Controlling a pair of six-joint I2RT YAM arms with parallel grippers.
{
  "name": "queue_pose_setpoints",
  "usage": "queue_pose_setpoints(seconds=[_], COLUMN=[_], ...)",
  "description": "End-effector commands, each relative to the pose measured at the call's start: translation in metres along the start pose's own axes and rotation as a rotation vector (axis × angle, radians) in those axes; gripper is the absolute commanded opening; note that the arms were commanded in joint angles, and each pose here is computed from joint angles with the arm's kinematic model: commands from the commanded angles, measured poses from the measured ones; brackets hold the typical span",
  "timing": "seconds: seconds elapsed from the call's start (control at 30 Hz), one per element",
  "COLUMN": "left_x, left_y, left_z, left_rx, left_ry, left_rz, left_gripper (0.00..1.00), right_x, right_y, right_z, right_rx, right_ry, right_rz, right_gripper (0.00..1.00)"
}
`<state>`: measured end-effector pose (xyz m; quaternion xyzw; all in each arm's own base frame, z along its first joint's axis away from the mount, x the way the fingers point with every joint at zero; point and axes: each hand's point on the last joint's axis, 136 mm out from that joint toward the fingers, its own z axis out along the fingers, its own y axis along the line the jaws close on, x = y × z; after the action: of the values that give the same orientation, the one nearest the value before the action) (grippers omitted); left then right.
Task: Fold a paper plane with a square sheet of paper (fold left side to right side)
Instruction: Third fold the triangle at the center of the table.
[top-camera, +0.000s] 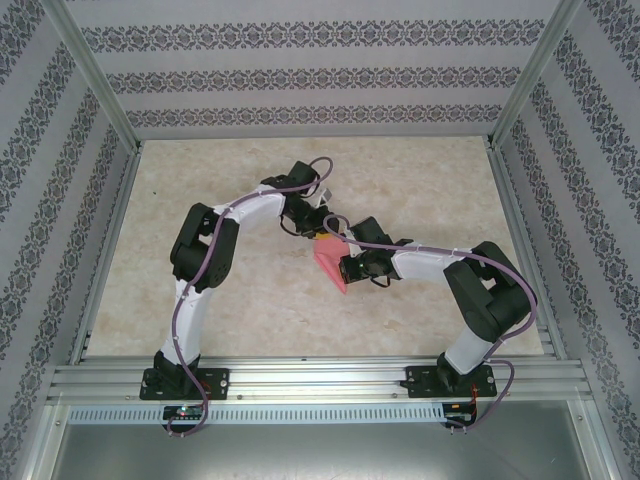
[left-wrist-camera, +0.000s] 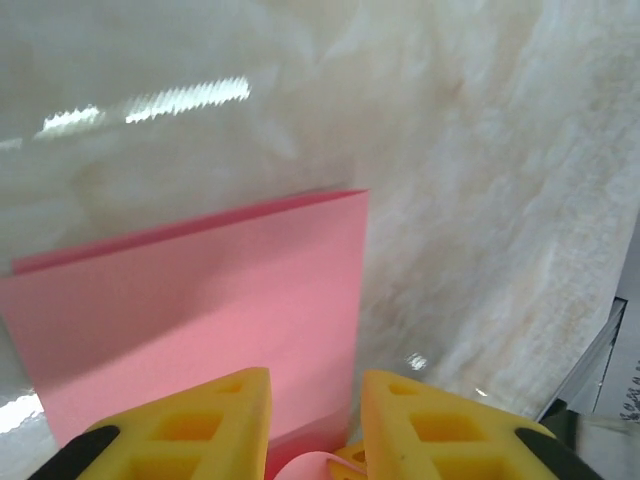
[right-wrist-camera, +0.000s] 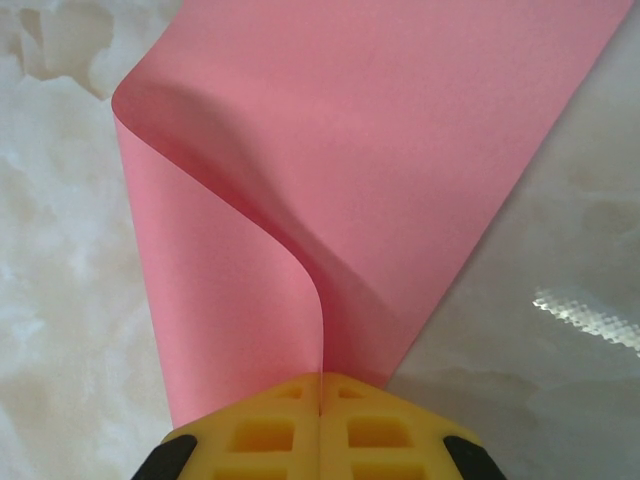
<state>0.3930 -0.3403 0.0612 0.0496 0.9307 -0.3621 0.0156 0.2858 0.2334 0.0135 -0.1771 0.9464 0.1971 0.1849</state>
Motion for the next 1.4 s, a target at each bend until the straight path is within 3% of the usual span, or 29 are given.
queue_pose_setpoints(seconds=[0.0, 0.13, 0.3, 0.63, 1.37], left_x=[-0.009, -0.005, 0.024, 0.059, 0.079], left_y=[-0.003, -0.008, -0.006, -0.021, 0.014], left_z=[-0.018, -0.032, -0.037, -0.022, 0.026], left_rx=[0.006, 0.015, 0.072, 0.184, 0.044], left_ry=[-0.010, -0.035, -0.041, -0.006, 0.042], left_rz=[0.011, 0.019, -0.018, -0.049, -0.101], left_gripper=[0.32, 0.27, 0.20, 0.19, 0.16], right_x=[0.021, 0.020, 0.019, 0.019, 0.020], right_y=[-0.008, -0.008, -0.007, -0.008, -0.007], right_z=[0.011, 0.011, 0.011, 0.012, 0.013], right_rx=[0.027, 0.028, 0.028, 0.036, 0.040], right_ry=[0.078, 0.075, 0.075, 0.080, 0.087], right_rz=[0.027, 0.025, 0.022, 0.009, 0.001], right_gripper=[0.00, 0.00, 0.00, 0.00, 0.00])
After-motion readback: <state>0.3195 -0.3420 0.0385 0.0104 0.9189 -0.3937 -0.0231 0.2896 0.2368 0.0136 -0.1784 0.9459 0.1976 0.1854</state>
